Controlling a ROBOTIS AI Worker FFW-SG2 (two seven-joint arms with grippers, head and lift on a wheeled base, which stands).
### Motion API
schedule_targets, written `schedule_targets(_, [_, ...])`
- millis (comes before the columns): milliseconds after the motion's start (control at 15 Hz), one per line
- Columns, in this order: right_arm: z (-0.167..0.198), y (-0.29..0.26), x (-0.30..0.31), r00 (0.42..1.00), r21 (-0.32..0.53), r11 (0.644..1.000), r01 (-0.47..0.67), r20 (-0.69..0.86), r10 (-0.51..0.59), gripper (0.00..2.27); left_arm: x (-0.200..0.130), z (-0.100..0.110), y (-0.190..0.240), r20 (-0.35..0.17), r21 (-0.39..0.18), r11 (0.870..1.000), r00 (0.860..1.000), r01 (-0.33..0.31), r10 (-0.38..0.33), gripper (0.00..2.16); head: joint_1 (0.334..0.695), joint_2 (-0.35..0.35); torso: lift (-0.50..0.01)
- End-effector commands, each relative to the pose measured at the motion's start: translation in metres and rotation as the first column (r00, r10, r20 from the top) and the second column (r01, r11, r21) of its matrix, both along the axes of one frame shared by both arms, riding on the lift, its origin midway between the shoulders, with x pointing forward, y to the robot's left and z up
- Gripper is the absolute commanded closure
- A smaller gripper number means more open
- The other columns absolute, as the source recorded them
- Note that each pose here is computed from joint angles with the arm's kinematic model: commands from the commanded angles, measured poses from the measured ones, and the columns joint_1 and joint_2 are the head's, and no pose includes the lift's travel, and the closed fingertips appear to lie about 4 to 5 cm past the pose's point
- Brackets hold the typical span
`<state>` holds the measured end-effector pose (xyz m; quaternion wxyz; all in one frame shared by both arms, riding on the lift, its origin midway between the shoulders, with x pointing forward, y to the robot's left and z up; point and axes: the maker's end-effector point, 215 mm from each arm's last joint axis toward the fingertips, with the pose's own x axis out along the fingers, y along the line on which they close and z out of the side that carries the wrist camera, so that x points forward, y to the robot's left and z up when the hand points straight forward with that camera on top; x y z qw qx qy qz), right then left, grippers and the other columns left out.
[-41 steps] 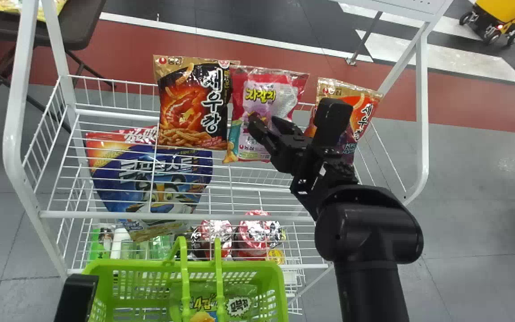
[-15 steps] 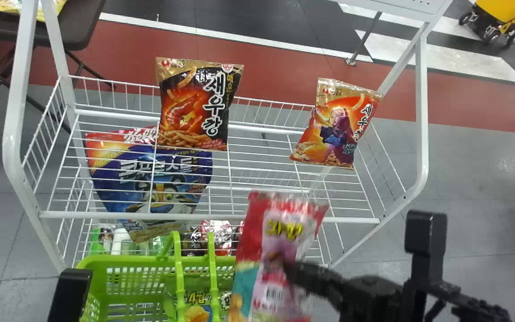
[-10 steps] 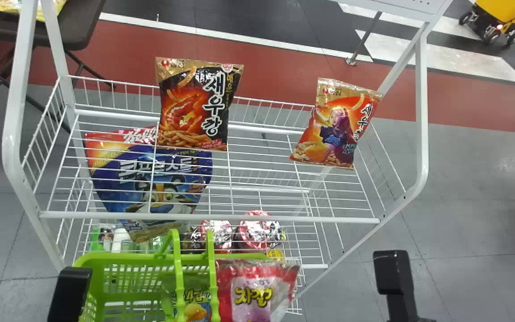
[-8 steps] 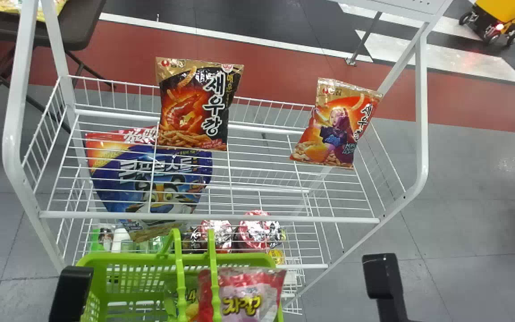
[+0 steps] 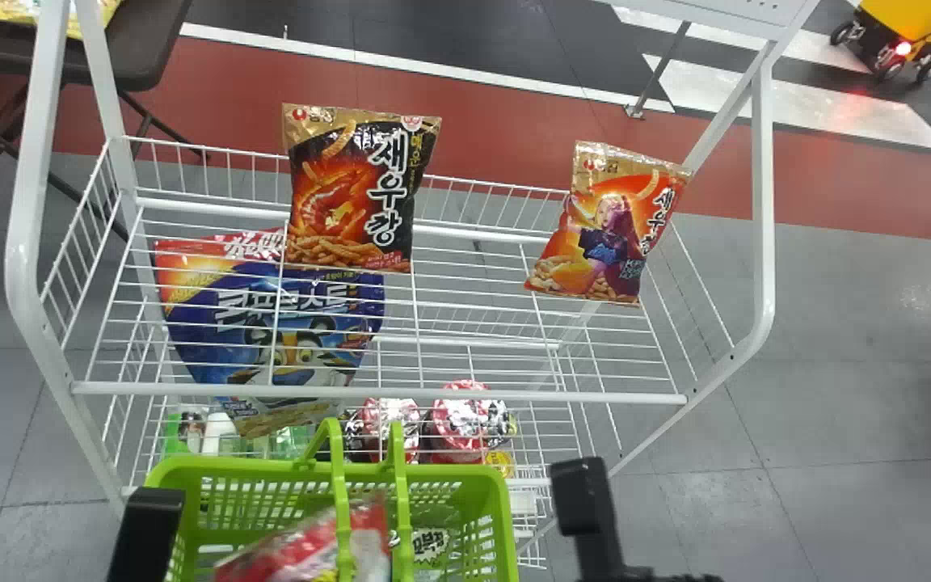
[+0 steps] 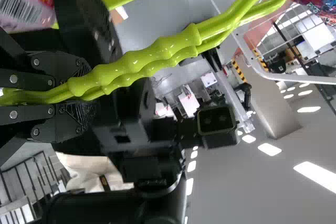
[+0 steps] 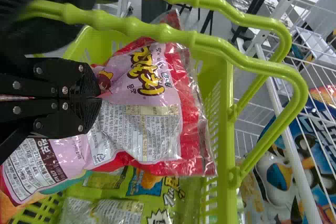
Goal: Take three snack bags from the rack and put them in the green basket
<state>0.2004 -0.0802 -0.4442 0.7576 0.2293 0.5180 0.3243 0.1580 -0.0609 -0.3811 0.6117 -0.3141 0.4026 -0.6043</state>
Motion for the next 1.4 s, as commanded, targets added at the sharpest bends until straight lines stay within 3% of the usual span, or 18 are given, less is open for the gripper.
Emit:
schedule_targets(0, [-0.012,0.019,0.021,1.0,0.047,0.999,-0.005,0.021,0.004,2.06,-0.006,0.001,-0.003,0.002,0.001,1.0,1.0,0.009,-0.009,1.3,0.695,-0.35,-0.009])
schedule_targets(67, [-0.009,0.026,0.036,0.998,0.1,0.995,0.004,0.063,-0.01,1.62,-0.007,0.003,-0.004,0.004,-0.001,1.0,1.0,0.011,-0.011,1.3,0.695,-0.35,-0.009])
schedule_targets(200, [-0.009,0.021,0.048,0.994,0.108,0.994,0.022,0.103,-0.033,0.08,-0.009,0.002,-0.004,0.002,-0.002,1.0,1.0,0.01,-0.01,1.3,0.695,-0.35,-0.009])
schedule_targets(267, [-0.011,0.013,0.046,0.994,0.087,0.996,0.032,0.103,-0.041,0.0,-0.009,0.003,-0.004,0.003,-0.003,1.0,1.0,0.01,-0.01,1.3,0.695,-0.35,-0.009])
schedule_targets(467, [-0.014,-0.02,0.038,0.991,-0.004,0.997,0.073,0.116,-0.072,0.05,-0.01,0.003,-0.004,0.003,-0.004,1.0,1.0,0.009,-0.009,1.3,0.695,-0.35,-0.009])
schedule_targets(867, [-0.007,-0.053,0.051,0.971,-0.033,0.989,0.143,0.199,-0.134,0.05,-0.012,0.001,-0.009,0.008,0.007,1.0,1.0,0.017,-0.017,1.3,0.695,-0.35,-0.009])
schedule_targets(1067, [0.003,-0.094,0.079,0.929,-0.095,0.969,0.23,0.319,-0.189,0.05,-0.013,0.0,-0.007,0.004,0.008,1.0,1.0,0.013,-0.013,1.3,0.695,-0.35,-0.009])
schedule_targets(1333, [0.04,-0.152,0.114,0.831,-0.088,0.926,0.367,0.479,-0.284,0.07,-0.013,-0.001,-0.006,0.004,0.01,1.0,1.0,0.01,-0.01,1.3,0.695,-0.35,-0.009])
